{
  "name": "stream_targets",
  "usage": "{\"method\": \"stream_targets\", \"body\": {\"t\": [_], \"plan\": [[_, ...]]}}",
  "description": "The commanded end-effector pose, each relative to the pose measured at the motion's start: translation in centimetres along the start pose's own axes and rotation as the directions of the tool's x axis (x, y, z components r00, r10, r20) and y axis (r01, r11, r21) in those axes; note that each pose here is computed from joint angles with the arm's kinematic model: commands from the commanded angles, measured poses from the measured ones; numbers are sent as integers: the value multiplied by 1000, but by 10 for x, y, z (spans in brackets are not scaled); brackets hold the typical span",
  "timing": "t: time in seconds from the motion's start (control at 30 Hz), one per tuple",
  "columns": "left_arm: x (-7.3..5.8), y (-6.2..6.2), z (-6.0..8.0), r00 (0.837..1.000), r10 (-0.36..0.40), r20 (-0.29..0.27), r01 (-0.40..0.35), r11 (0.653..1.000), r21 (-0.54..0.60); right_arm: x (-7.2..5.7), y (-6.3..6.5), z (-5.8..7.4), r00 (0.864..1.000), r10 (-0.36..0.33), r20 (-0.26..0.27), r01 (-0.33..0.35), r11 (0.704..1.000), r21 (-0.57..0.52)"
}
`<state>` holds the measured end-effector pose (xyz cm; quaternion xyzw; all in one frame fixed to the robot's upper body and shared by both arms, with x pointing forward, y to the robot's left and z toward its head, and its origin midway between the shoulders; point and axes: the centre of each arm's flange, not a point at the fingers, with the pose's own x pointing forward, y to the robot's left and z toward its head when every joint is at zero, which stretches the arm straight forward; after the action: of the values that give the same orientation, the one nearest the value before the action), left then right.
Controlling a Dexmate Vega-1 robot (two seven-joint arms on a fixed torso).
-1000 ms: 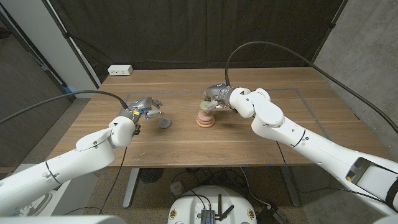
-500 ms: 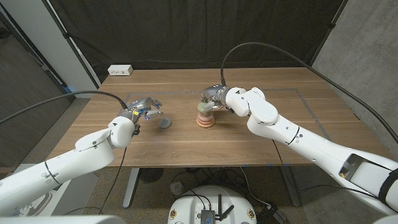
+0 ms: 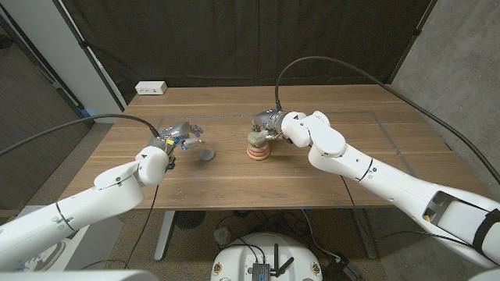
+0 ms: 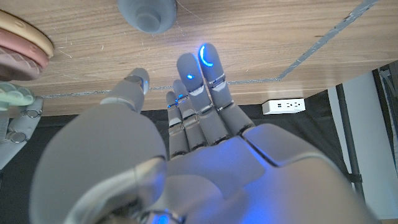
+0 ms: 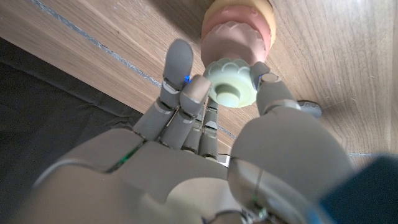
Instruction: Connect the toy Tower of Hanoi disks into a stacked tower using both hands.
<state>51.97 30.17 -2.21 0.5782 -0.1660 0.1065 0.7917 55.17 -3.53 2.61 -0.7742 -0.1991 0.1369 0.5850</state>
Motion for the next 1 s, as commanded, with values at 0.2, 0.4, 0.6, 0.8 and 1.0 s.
{"method": "stream_targets", "body": {"t": [0.2, 0.4, 0.6, 0.8, 1.0], "plan": [[0, -1, -2, 1000, -2, -3, 2, 1000, -3, 7, 8, -2, 1000, 27, -16, -27, 999, -20], [0, -1, -2, 1000, -3, -4, 3, 1000, -3, 10, 11, -2, 999, 37, -21, -38, 999, -23], [1, -2, -2, 1000, -6, -6, 6, 1000, -5, 12, 14, -3, 999, 44, -25, -44, 999, -25], [0, -3, -3, 1000, -7, -10, 7, 1000, -8, 13, 17, -3, 999, 46, -29, -47, 998, -32], [0, -4, -3, 1000, -6, -9, 6, 1000, -8, 11, 17, -4, 999, 36, -34, -37, 998, -42]]}}
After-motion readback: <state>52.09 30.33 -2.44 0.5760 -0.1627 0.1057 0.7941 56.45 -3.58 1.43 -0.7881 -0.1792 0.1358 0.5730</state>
